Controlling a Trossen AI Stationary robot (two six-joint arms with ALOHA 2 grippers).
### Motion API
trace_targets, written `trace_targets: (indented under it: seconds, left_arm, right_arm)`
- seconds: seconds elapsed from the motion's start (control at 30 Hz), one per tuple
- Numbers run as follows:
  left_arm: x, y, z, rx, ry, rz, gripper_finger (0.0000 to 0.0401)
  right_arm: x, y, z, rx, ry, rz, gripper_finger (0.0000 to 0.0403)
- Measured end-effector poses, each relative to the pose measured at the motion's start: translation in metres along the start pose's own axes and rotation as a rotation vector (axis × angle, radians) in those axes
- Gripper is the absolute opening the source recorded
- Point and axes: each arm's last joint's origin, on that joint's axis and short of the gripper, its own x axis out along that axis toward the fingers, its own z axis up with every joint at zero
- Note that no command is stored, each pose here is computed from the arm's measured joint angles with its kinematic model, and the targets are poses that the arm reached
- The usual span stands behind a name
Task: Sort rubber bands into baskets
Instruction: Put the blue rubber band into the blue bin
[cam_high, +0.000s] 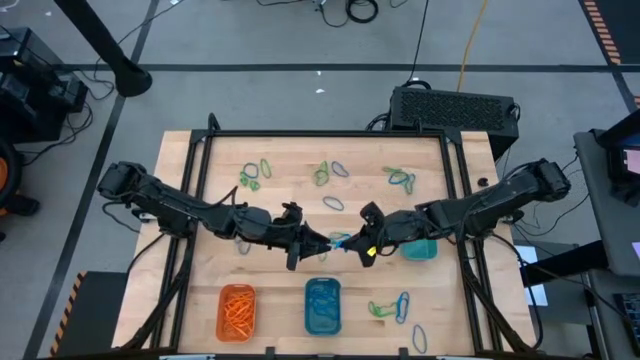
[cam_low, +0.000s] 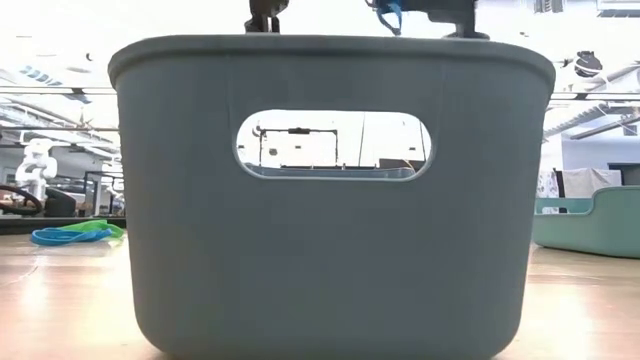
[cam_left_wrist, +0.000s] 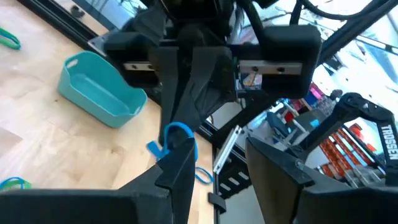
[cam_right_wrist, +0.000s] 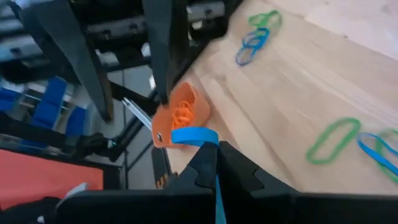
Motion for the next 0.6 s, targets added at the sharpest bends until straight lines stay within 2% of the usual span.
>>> trace_targets:
  seconds: [0.17, 0.6]
  left_arm:
    - [0.0000, 0.0002, -0.0007, 0.000, 0.013, -0.003, 0.0148]
    - [-0.0002, 0.0015, -0.0038, 0.001, 0.045, 0.010, 0.0148]
  right_arm:
    - [0.0089, 0.0030, 0.0000, 0.008, -0.026, 0.050, 0.0000]
    - [0.0118, 0.0028, 0.0006, 0.022, -0.032, 0.060, 0.0000]
